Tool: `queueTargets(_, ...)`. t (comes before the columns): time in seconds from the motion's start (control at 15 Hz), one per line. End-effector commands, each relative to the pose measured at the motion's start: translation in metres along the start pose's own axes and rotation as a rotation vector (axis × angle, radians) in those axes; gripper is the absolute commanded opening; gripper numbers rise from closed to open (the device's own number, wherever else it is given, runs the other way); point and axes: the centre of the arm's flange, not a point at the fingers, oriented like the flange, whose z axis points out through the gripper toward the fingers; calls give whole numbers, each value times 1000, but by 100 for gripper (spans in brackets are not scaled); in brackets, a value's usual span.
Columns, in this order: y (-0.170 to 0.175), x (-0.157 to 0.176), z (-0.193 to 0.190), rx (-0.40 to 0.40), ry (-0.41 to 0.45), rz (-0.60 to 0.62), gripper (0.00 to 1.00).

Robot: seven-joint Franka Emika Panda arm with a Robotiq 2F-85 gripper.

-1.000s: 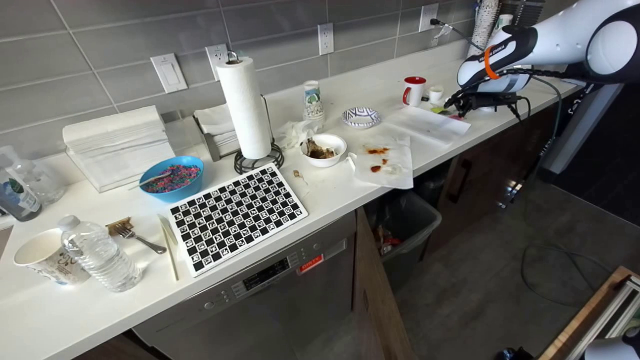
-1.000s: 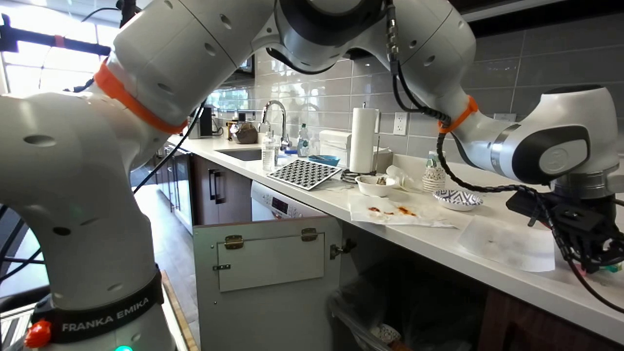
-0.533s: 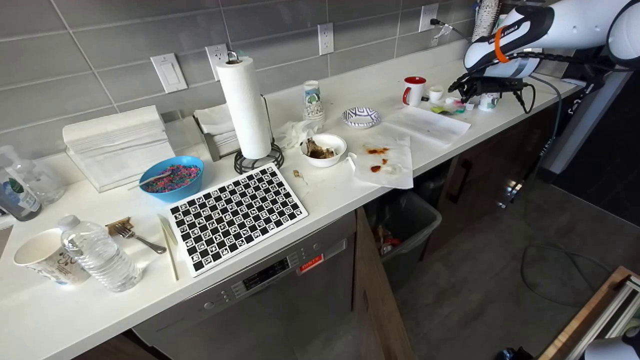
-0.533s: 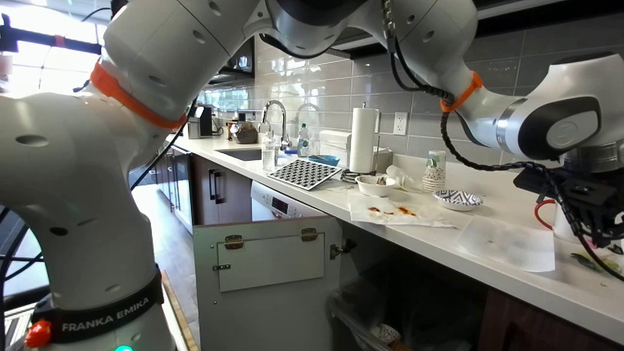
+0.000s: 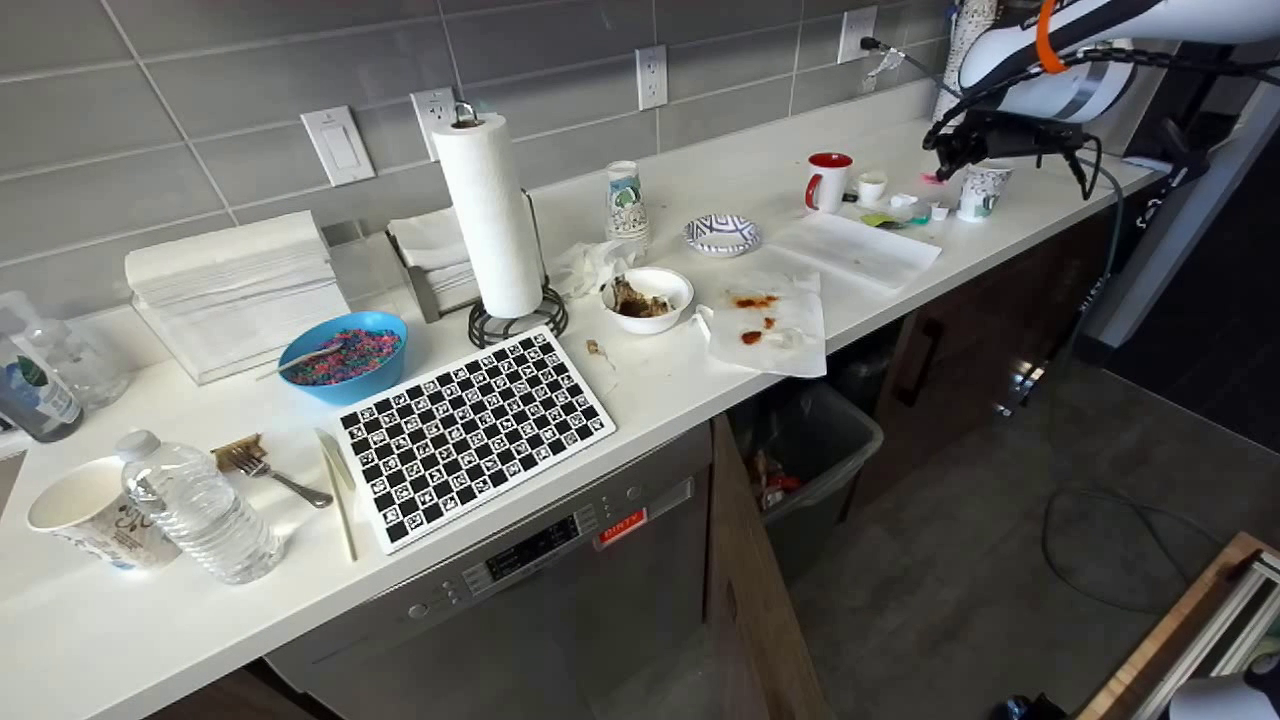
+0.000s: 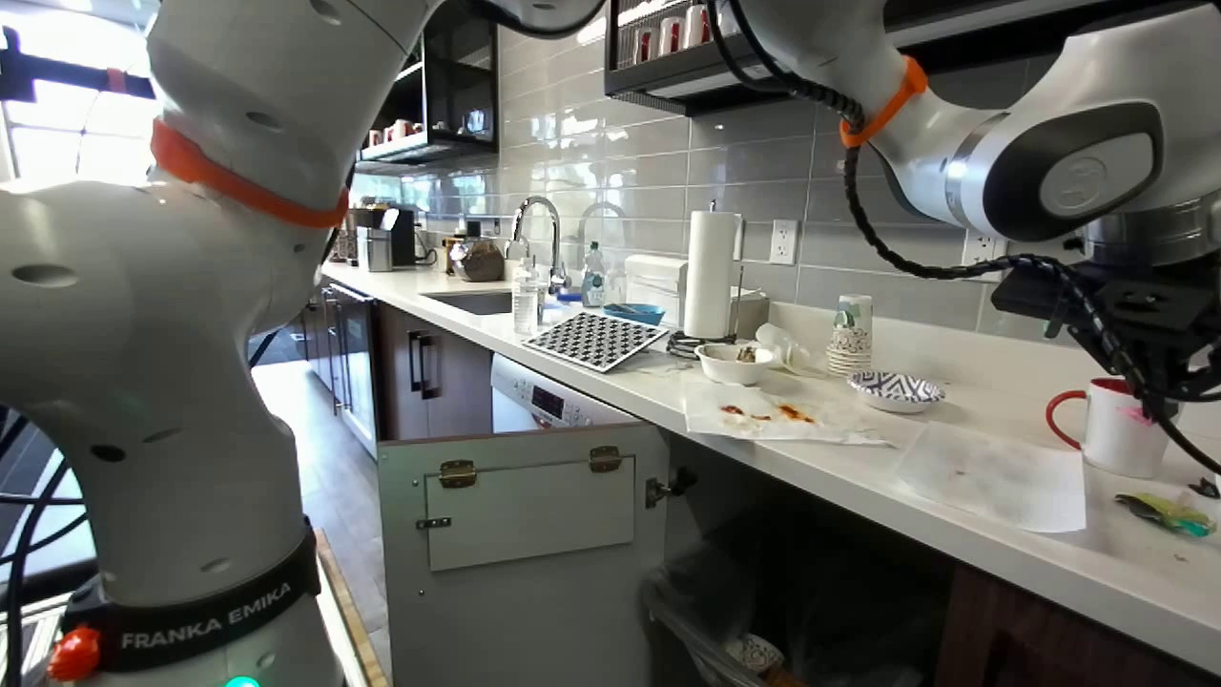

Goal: Pick up the small pink paper on the right and throw it in the bin below

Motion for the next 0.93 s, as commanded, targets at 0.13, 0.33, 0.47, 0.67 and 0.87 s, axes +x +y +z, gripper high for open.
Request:
queueTargets(0.13, -6, -61, -49, 95, -13, -72, 1)
queueTargets(0.33, -16, -86, -62, 129, -34, -116, 1)
queueTargets(0.47, -21, -102, -69, 148, -48, -147, 1)
queueTargets(0.67, -31, -125, -76, 185, -77, -188, 1)
queueTargets(0.87, -46, -149, -79, 233, -124, -237, 1)
